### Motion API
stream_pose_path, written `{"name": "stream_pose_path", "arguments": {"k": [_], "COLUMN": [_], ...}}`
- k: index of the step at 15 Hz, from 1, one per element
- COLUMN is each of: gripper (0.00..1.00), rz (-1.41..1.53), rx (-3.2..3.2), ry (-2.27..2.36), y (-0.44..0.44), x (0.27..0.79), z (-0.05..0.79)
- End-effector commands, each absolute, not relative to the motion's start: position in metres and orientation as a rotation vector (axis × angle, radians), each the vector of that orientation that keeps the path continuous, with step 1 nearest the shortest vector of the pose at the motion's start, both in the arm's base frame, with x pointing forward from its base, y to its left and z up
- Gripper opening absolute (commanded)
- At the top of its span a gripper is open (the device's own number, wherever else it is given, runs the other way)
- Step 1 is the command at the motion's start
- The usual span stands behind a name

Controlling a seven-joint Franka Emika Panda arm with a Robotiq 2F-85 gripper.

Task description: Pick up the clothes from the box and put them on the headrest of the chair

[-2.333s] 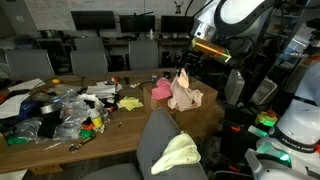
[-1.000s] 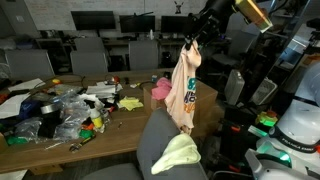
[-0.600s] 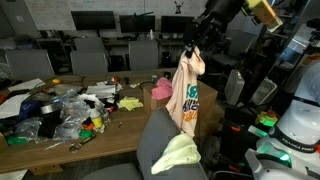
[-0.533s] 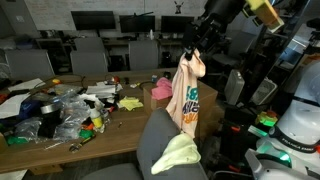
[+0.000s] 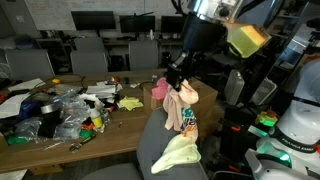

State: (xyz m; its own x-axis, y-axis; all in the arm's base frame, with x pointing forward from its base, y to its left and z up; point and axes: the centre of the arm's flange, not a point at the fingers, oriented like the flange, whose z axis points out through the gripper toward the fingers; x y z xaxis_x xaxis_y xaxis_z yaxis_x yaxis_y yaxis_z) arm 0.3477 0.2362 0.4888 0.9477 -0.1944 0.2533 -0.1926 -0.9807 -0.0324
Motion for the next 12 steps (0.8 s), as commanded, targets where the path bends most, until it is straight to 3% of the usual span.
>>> {"name": "stream_pose_path", "arguments": {"k": [1,12], "gripper": [0.03,0.03], "rz": [-0.321,-0.257], "rx": [-3.172,-3.092], "ry": [0.215,-0.056], "y": [0.270,0.282], "x": [0.386,0.425], "z": [0.482,0.463]}}
